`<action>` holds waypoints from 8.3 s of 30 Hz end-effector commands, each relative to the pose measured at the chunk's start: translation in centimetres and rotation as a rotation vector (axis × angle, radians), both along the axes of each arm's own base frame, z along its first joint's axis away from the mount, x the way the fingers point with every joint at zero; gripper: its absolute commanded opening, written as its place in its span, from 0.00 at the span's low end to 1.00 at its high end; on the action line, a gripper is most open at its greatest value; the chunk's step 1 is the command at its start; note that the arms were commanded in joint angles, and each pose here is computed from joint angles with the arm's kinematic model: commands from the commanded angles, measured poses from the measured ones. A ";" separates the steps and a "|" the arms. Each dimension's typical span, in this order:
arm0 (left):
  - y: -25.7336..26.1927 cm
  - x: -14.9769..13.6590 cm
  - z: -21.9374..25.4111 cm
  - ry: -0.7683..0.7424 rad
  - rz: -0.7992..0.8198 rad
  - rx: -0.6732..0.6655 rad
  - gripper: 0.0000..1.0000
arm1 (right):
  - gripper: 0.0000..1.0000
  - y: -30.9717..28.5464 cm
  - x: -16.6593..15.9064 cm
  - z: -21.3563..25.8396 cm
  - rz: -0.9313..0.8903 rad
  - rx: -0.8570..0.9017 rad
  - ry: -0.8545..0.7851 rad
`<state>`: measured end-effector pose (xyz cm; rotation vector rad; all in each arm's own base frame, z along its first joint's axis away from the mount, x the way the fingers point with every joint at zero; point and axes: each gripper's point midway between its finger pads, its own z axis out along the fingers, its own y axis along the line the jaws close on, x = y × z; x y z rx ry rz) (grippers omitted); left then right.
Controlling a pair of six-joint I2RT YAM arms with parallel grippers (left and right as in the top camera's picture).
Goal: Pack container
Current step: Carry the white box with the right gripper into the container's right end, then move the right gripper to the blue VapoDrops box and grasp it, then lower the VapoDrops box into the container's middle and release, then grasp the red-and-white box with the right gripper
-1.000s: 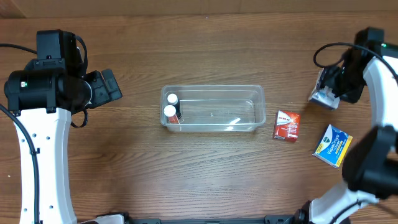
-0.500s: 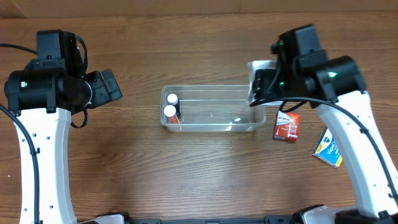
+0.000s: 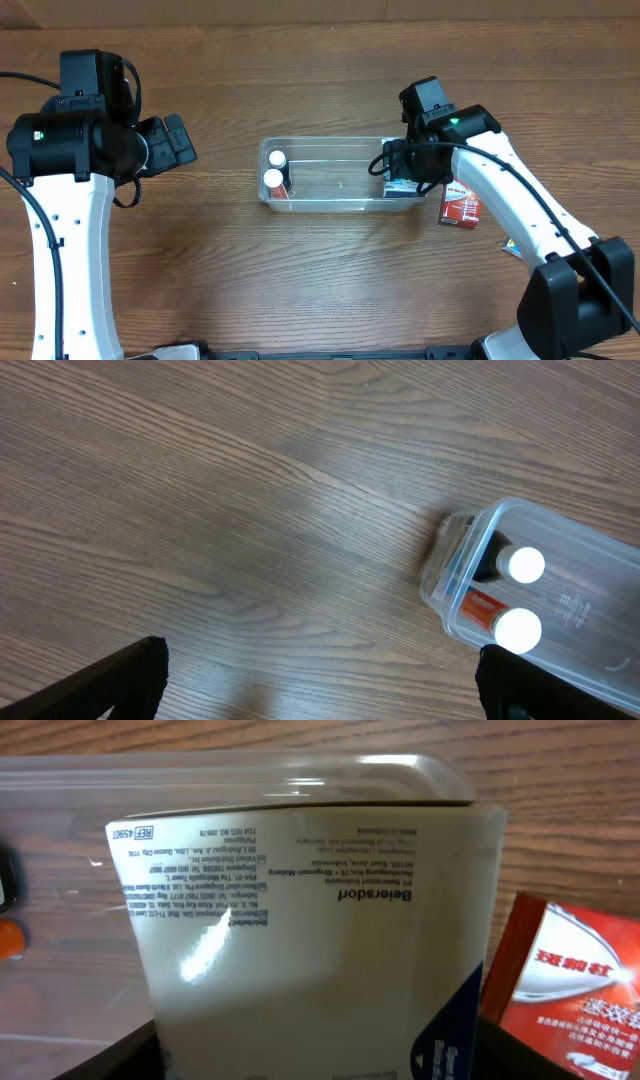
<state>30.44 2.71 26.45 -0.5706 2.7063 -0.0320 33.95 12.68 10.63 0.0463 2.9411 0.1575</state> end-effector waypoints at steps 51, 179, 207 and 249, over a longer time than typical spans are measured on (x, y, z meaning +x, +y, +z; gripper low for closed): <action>0.5 0.1 -0.1 0.002 -0.011 0.034 1.00 | 1.00 -26.0 -7.7 0.9 -0.845 -0.028 -0.006; 0.4 -0.2 -0.2 0.015 -0.013 0.035 1.00 | 0.82 7.6 0.7 1.4 0.062 0.056 -0.027; 0.6 -0.3 -0.3 0.023 -0.031 0.048 1.00 | 1.00 2.5 3.5 10.5 -0.056 -0.076 -0.289; 0.5 -0.7 -0.4 0.038 -0.031 0.046 1.00 | 1.00 -11.9 -2.9 -10.2 -0.208 -0.040 0.165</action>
